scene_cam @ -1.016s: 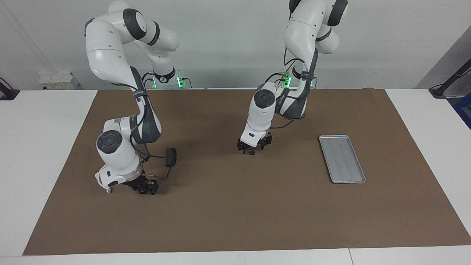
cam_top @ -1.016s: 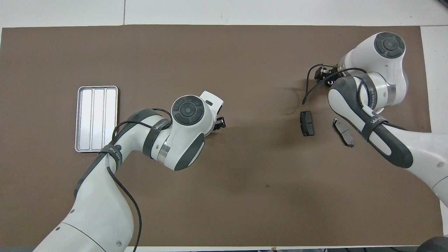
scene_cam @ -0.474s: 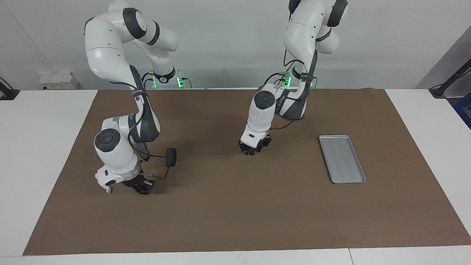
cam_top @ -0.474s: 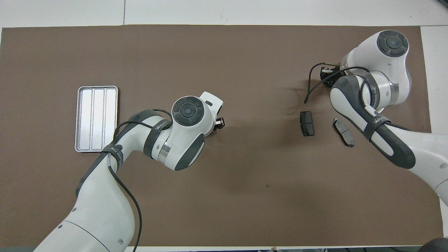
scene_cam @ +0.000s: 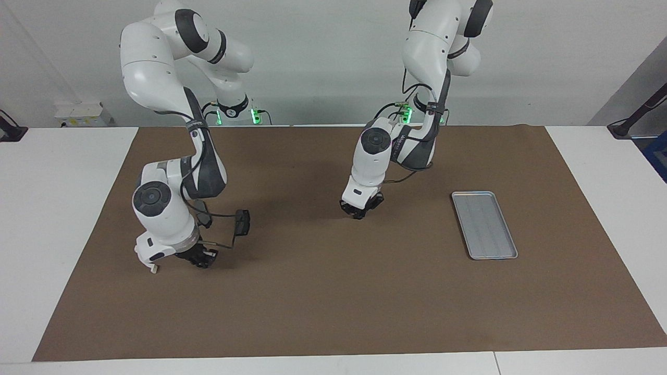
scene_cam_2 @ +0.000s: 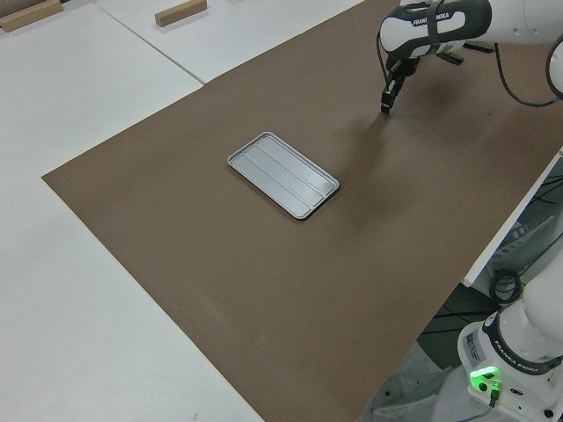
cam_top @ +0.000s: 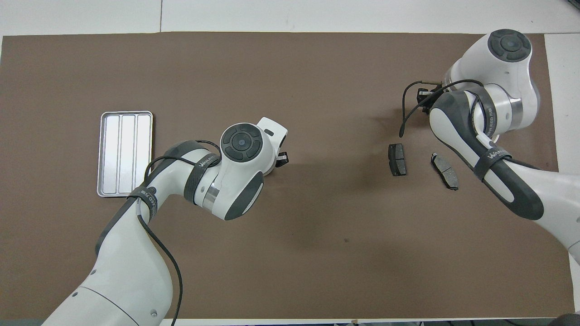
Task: Pick bearing gear from pile to tray
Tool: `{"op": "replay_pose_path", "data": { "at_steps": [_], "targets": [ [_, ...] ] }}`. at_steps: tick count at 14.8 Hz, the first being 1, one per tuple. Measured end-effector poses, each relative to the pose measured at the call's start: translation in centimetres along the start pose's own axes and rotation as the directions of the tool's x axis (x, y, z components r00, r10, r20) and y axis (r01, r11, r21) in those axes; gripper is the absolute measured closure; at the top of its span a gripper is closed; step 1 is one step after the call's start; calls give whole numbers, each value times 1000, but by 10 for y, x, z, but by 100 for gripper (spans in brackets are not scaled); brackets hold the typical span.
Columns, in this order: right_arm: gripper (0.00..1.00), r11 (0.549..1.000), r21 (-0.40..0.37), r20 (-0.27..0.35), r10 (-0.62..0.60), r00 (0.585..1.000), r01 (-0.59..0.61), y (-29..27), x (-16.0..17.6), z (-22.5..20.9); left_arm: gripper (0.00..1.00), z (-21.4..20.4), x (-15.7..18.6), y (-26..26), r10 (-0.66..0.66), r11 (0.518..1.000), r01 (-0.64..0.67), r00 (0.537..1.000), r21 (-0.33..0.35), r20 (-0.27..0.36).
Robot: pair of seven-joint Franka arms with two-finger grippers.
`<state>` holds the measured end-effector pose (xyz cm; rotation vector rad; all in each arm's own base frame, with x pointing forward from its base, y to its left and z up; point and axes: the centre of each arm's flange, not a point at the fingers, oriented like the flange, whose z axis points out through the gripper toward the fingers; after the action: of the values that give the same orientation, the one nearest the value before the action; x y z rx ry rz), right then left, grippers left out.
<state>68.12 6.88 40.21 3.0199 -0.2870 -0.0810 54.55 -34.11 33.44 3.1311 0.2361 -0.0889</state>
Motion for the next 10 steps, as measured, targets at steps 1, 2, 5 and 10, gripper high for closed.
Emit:
{"op": "replay_pose_path", "data": {
  "at_steps": [1, 2, 5, 10],
  "targets": [
    [65, 1000, -11, 7, 4, 1000, -4, -13, -9, -19, 76, -32, 18, -29, 32, 999, -32, 999, 3, 4],
    [65, 1000, -16, 14, 18, 1000, -17, -27, -18, -35, 76, -69, 33, -68, 68, 998, -68, 998, 6, 10],
    [65, 988, 13, 24, 153, 988, -153, -98, -51, -59, 76, -144, 61, -205, 173, 985, -173, 985, 0, 20],
    [65, 902, 89, 23, 421, 907, -421, -243, -132, -59, 76, -84, 73, -316, 250, 968, -251, 968, -11, -22]
  ]
}}
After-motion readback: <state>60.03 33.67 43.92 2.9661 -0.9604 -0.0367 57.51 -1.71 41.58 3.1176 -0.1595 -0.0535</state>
